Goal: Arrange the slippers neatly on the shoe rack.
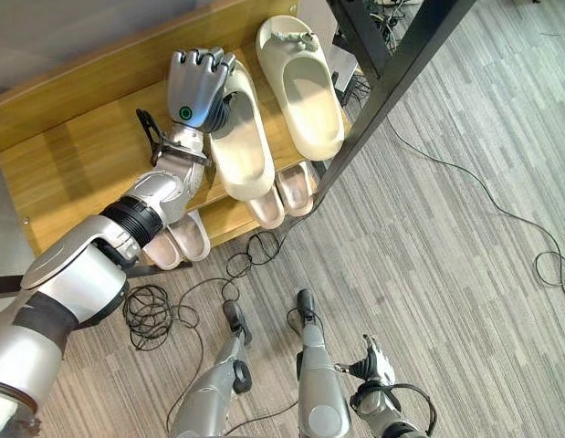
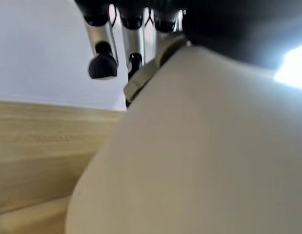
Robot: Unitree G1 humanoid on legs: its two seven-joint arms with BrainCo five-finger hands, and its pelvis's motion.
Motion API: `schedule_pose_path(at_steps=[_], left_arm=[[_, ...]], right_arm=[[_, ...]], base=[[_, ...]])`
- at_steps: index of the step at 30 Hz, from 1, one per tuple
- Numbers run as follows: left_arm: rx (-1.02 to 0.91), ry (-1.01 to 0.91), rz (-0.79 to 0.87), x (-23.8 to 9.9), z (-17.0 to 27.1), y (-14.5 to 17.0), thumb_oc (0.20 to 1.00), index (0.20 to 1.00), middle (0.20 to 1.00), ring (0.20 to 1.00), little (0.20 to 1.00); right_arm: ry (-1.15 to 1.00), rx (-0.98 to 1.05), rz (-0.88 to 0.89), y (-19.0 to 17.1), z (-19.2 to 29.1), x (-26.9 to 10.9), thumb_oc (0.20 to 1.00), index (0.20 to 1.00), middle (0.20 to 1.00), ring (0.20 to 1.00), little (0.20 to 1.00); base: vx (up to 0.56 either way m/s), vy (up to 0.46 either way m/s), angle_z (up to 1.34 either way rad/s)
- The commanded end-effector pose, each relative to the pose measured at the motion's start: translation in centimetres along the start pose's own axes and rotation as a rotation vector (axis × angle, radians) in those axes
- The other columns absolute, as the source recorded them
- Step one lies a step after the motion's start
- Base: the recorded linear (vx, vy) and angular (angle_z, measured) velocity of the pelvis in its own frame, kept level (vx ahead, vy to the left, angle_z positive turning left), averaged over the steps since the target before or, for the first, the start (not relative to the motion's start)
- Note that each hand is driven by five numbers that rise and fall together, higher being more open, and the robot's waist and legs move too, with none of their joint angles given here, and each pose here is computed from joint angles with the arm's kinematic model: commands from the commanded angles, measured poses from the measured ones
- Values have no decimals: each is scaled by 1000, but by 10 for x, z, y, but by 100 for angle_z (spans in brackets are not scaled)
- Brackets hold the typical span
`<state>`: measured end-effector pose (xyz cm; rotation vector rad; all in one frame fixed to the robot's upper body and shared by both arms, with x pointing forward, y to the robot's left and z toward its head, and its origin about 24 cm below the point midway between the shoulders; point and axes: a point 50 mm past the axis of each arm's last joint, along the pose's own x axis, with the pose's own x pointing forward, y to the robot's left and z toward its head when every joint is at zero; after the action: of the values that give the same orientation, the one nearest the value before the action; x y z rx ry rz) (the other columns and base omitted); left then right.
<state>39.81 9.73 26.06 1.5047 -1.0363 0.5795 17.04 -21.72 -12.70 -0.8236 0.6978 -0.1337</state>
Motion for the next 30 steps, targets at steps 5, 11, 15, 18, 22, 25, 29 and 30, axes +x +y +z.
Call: schedule_pose_path(at_steps=[5, 11, 15, 18, 22, 25, 29, 30], left_arm=[[47, 45, 168, 50, -10, 35, 200, 200, 200, 200, 200], [48, 68, 161, 51, -11, 35, 464, 464, 464, 464, 464], [40, 123, 171, 52, -16, 36, 1000, 1000, 1000, 1000, 1000], [12, 144, 165, 51, -15, 35, 1000, 1000, 1000, 1000, 1000], [-84, 167, 100, 48, -8, 27, 1000, 1000, 1000, 1000, 1000], [-132, 178, 83, 48, -6, 27, 1000, 1000, 1000, 1000, 1000], [-201, 175, 26, 46, -5, 23, 1000, 1000, 1000, 1000, 1000], [-208, 166, 24, 46, -4, 23, 1000, 1000, 1000, 1000, 1000]], right_arm=[[0, -9, -66, -23, -4, 10, 1000, 1000, 1000, 1000, 1000], [1, -15, -56, -21, -5, 8, 1000, 1000, 1000, 1000, 1000], [3, -11, -50, -20, -6, 8, 1000, 1000, 1000, 1000, 1000], [6, -11, -44, -19, -7, 7, 1000, 1000, 1000, 1000, 1000], [17, -4, -35, -18, -8, 6, 1000, 1000, 1000, 1000, 1000], [21, -1, -29, -17, -8, 6, 1000, 1000, 1000, 1000, 1000], [41, 1, -25, -18, -11, 6, 1000, 1000, 1000, 1000, 1000], [49, 5, -26, -18, -13, 6, 1000, 1000, 1000, 1000, 1000]], base=[[0, 0, 0], [0, 0, 0], [0, 0, 0], [0, 0, 0], [0, 0, 0], [0, 0, 0], [0, 0, 0], [0, 0, 0]])
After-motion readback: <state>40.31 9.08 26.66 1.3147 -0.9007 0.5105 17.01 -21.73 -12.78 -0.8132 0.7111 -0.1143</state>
